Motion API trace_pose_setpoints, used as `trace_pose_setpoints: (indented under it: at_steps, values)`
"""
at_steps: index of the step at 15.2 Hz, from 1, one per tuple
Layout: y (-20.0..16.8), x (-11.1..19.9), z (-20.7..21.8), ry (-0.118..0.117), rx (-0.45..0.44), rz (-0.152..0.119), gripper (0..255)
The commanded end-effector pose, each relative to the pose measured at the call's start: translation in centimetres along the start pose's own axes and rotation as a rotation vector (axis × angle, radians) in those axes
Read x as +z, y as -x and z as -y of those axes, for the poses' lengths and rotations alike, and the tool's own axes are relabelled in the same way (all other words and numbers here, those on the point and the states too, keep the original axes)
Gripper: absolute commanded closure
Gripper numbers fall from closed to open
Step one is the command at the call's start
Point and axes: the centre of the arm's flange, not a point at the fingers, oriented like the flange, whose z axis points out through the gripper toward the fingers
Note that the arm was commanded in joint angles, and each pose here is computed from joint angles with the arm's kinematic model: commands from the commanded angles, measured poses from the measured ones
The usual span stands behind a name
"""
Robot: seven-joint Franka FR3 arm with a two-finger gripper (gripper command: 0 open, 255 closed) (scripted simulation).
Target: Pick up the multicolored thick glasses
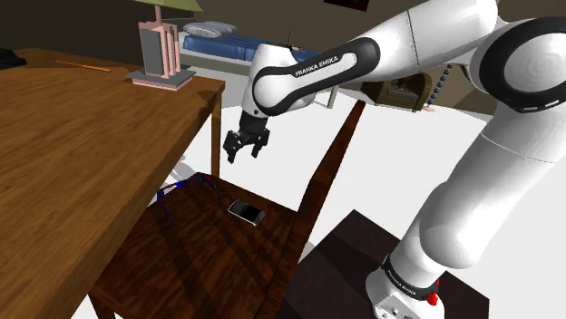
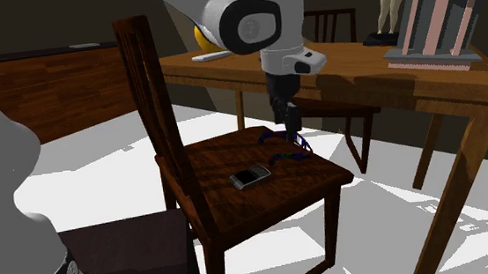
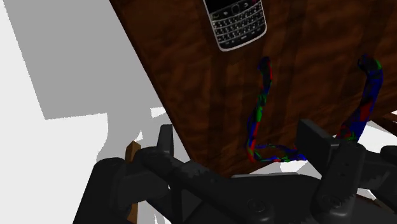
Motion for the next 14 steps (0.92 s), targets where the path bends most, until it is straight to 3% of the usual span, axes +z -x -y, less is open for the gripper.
trace_pose_setpoints:
  at_steps: [1, 9, 14]
  values:
    - [-1.4, 2.2, 1.3, -0.004, 0.008, 0.002, 0]
    - [-6.6, 9.9, 5.4, -0.016, 0.035, 0.012, 0]
    - [-6.4, 12.5, 5.1, -0.016, 0.035, 0.012, 0]
